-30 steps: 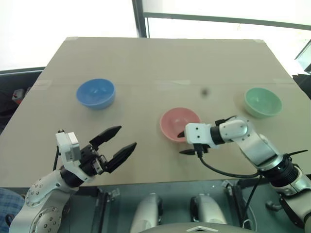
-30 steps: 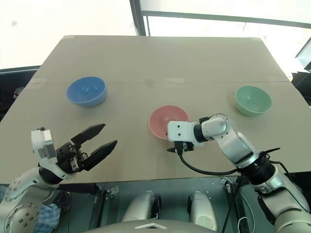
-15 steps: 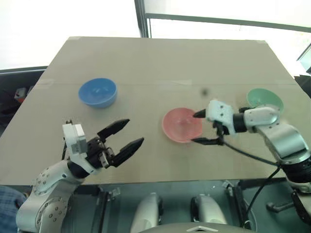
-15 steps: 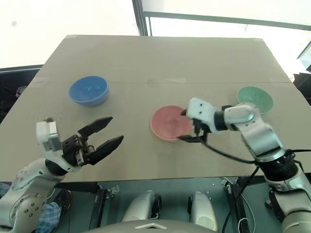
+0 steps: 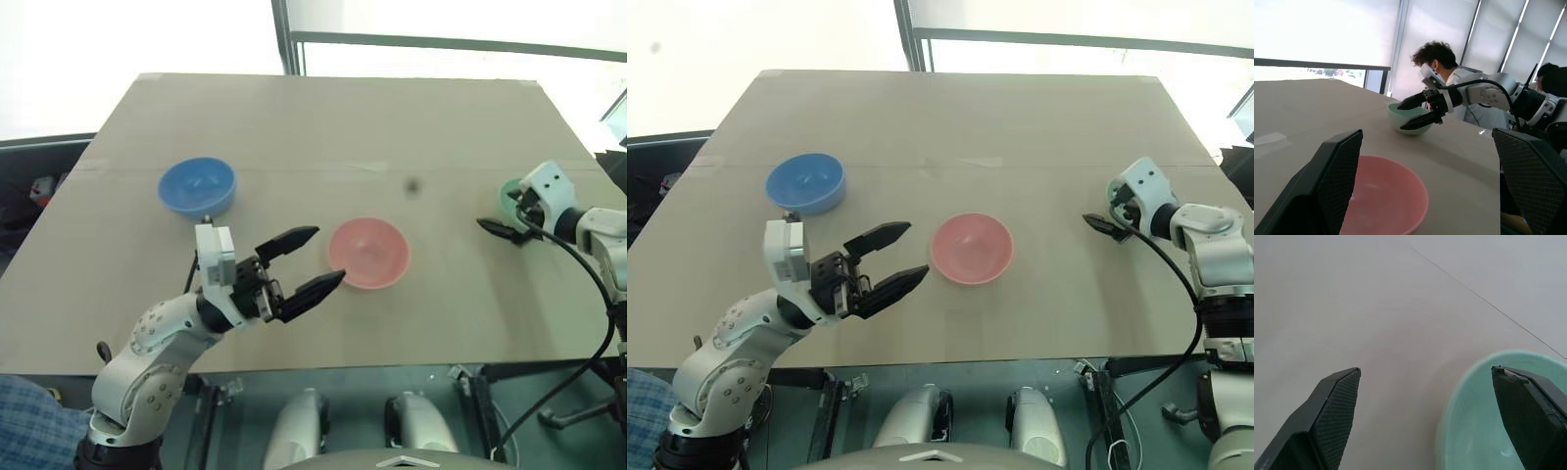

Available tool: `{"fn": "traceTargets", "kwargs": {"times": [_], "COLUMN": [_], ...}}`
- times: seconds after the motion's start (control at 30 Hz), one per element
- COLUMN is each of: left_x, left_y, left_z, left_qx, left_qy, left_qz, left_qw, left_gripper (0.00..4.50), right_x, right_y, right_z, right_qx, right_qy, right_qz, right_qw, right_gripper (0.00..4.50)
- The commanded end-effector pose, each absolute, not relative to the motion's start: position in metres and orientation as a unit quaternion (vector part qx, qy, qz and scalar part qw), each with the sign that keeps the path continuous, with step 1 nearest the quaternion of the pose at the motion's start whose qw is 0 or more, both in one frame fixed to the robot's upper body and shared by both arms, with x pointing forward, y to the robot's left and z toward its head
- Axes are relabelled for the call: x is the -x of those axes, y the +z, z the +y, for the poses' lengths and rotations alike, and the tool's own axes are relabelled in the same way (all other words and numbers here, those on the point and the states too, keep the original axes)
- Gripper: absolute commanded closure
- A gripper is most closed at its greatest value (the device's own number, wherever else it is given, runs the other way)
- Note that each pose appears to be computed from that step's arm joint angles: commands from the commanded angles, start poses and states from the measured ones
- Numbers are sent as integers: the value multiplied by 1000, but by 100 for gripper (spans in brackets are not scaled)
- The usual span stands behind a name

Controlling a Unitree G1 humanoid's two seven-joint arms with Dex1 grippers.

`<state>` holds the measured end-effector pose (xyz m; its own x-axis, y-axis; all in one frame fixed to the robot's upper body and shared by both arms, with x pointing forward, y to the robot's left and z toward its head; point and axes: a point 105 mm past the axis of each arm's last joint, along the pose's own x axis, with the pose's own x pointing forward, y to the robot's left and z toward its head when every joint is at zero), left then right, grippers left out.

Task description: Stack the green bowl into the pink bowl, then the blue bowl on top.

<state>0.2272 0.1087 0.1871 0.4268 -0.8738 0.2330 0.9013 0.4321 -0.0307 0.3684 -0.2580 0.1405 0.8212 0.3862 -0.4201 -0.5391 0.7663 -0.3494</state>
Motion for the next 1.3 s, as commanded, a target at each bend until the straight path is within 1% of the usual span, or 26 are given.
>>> {"fn": "traceTargets", "kwargs": {"times": [0.03, 0.13, 0.33, 0.37, 0.4, 0.43, 0.5, 0.53, 0.57, 0.6, 0.63, 0.67, 0.7, 0.73, 0.9, 0.97, 1.03, 1.13, 1.2, 1.3], "left_x": [-227, -233, -237, -238, -238, -238, -238, -239, -239, -239, -239, -239, -239, -239, -237, -236, -237, -238, -238, -238], "left_y": [193, 183, 184, 185, 185, 185, 184, 185, 185, 185, 185, 185, 185, 184, 183, 183, 182, 181, 181, 179], "left_z": [101, 99, 99, 98, 98, 98, 98, 98, 98, 98, 99, 99, 99, 99, 102, 106, 111, 121, 129, 141], "left_qx": [49, 27, 16, 18, 19, 19, 17, 17, 17, 18, 18, 17, 17, 17, 15, 13, 7, -4, -8, -18], "left_qy": [-532, -524, -523, -523, -524, -525, -525, -525, -525, -525, -524, -524, -524, -524, -525, -524, -523, -519, -515, -511], "left_qz": [-99, -73, -80, -82, -84, -84, -85, -87, -88, -90, -91, -92, -93, -93, -93, -92, -91, -88, -86, -81], "left_qw": [840, 848, 848, 848, 847, 847, 846, 846, 846, 846, 846, 847, 847, 846, 846, 846, 847, 850, 853, 856], "left_gripper": [0, 0, 0, 0, 0, 0, 0, 0, 0, 0, 0, 0, 0, 0, 0, 0, 0, 0, 0, 0], "right_x": [-371, -371, -371, -372, -372, -372, -372, -372, -372, -372, -371, -370, -369, -369, -367, -367, -365, -355, -335, -306], "right_y": [143, 133, 121, 121, 121, 120, 120, 120, 120, 120, 120, 119, 119, 118, 117, 119, 124, 146, 161, 178], "right_z": [-266, -276, -288, -288, -288, -287, -286, -286, -285, -285, -284, -284, -284, -284, -281, -274, -256, -208, -165, -121], "right_qx": [234, 239, 251, 250, 249, 249, 247, 247, 246, 245, 245, 245, 245, 245, 243, 266, 281, 324, 348, 371], "right_qy": [217, 196, 176, 175, 177, 178, 179, 179, 179, 181, 182, 183, 183, 184, 188, 200, 233, 314, 399, 481], "right_qz": [155, 174, 198, 198, 199, 199, 198, 197, 196, 196, 195, 195, 195, 195, 191, 180, 162, 109, 71, 38], "right_qw": [935, 935, 931, 931, 931, 931, 932, 932, 932, 932, 932, 932, 932, 932, 932, 926, 917, 886, 845, 794], "right_gripper": [2, 2, 2, 52, 74, 112, 197, 250, 272, 332, 346, 407, 440, 448, 448, 448, 448, 448, 448, 448]}}
